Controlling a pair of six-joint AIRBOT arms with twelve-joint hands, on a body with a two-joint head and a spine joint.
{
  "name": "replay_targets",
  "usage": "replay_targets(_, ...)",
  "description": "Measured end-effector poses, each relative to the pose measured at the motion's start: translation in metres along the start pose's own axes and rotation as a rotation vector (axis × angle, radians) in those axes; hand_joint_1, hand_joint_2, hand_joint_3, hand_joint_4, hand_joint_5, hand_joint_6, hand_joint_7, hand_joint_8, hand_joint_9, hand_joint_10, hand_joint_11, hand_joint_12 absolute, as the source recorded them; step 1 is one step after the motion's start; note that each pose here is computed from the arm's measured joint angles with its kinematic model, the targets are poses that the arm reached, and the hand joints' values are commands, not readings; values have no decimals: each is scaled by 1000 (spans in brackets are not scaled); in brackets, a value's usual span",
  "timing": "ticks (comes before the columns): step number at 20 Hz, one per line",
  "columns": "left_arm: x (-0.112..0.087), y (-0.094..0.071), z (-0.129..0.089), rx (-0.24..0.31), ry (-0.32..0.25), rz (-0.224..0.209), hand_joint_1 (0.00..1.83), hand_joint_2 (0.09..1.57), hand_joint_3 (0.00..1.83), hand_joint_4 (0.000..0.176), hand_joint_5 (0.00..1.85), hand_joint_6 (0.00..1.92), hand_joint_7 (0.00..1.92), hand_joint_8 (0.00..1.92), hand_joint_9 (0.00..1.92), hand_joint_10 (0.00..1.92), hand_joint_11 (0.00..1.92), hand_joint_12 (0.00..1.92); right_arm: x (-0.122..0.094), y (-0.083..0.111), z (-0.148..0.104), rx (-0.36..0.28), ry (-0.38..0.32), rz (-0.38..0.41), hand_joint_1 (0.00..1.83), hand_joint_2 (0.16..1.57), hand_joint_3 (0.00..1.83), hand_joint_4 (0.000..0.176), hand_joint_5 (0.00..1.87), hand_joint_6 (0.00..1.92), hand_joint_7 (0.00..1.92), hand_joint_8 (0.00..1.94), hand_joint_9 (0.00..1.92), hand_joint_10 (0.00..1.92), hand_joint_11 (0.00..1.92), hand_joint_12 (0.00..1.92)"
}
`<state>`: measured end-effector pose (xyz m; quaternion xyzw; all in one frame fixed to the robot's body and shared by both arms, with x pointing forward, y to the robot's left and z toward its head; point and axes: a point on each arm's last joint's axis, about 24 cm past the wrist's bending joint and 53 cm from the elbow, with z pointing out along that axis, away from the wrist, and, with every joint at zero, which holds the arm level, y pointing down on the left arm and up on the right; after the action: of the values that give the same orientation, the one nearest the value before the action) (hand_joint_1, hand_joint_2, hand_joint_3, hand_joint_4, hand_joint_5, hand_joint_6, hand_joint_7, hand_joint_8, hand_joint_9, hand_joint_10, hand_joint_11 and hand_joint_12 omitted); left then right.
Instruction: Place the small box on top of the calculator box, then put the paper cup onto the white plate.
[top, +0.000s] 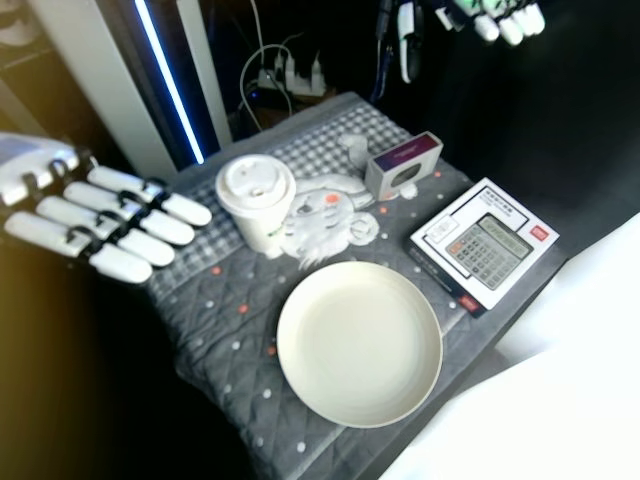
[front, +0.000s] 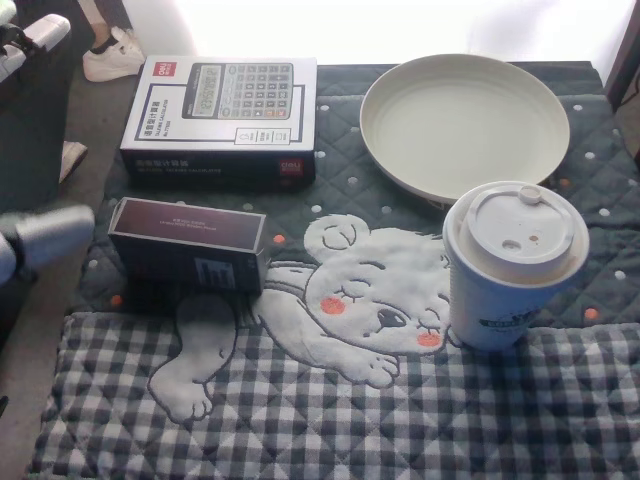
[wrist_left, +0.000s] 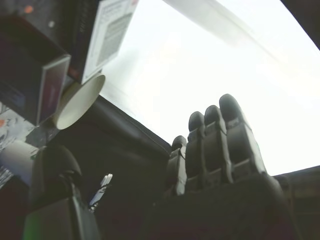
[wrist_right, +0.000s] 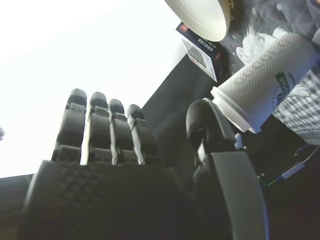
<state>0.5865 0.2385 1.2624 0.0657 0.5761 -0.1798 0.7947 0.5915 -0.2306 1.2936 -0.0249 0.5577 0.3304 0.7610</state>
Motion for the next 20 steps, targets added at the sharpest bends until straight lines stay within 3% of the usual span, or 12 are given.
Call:
replay_targets(4, 1, 1, 0, -2, 4, -1, 258, 1220, 1, 172, 0, 0, 0, 0, 0, 0, 43, 27, 1, -1, 0, 3, -1, 4, 426, 1366, 37, 0, 0, 0, 0, 0, 0, 0, 0, 0)
replay_targets(6, 13, -3, 0, -1, 30, -20, 319, 1162, 5, 156, 0, 0, 0, 0, 0, 0, 1, 279, 3, 0, 0, 2, 1, 7, 400, 1370, 30, 0, 0, 0, 0, 0, 0, 0, 0, 0)
replay_targets(7, 26, -6, 0, 10, 69, -25, 443, 1160, 1, 123, 0, 0, 0, 0, 0, 0, 0, 421, 3, 0, 0, 2, 2, 8, 417, 1371, 25, 0, 0, 0, 0, 0, 0, 0, 0, 0)
replay_targets(9, 42, -14, 5, 30, 117, -43, 533, 1136, 0, 118, 0, 0, 0, 0, 15, 3, 0, 630, 2, -1, 0, 5, 0, 8, 429, 1381, 26, 0, 0, 0, 0, 0, 0, 0, 0, 0)
replay_targets(10, 46, -17, 9, 41, 128, -48, 544, 1104, 0, 152, 0, 0, 0, 0, 14, 1, 0, 445, 2, 0, 0, 5, 0, 9, 431, 1383, 26, 0, 0, 0, 0, 0, 0, 0, 0, 0)
replay_targets(12, 60, -23, 23, 52, 154, -76, 539, 1111, 1, 162, 0, 0, 0, 0, 0, 0, 0, 243, 3, 0, 0, 3, 1, 8, 409, 1383, 22, 0, 0, 0, 0, 0, 0, 0, 0, 0)
replay_targets(13, 72, -27, 31, 60, 183, -92, 540, 1107, 0, 120, 0, 0, 0, 0, 0, 0, 0, 155, 3, 0, 0, 3, 1, 8, 408, 1380, 19, 0, 0, 0, 0, 0, 0, 0, 0, 0)
replay_targets(16, 102, -38, 53, 79, 265, -129, 651, 1083, 0, 124, 0, 0, 0, 0, 0, 0, 0, 318, 3, 0, 0, 3, 1, 8, 418, 1375, 12, 0, 0, 0, 0, 0, 0, 0, 0, 0)
replay_targets(17, 111, -41, 59, 85, 292, -136, 673, 1076, 0, 88, 0, 0, 0, 0, 0, 0, 0, 424, 3, 0, 0, 2, 1, 8, 389, 1378, 12, 0, 0, 0, 0, 0, 0, 0, 0, 0)
replay_targets(18, 120, -43, 62, 87, 319, -137, 715, 1070, 0, 98, 20, 5, 5, 1, 23, 8, 0, 651, 3, 0, 0, 2, 1, 8, 384, 1378, 11, 0, 0, 0, 0, 0, 0, 0, 0, 0)
replay_targets(19, 126, -44, 63, 84, 340, -126, 845, 1098, 5, 87, 69, 14, 25, 3, 48, 14, 0, 822, 3, 0, 0, 3, 1, 8, 409, 1378, 9, 0, 0, 0, 0, 0, 0, 0, 0, 0)
replay_targets(20, 135, -45, 62, 79, 367, -114, 845, 1098, 5, 87, 69, 14, 25, 3, 48, 14, 0, 822, 3, 0, 0, 3, 1, 8, 409, 1378, 9, 0, 0, 0, 0, 0, 0, 0, 0, 0)
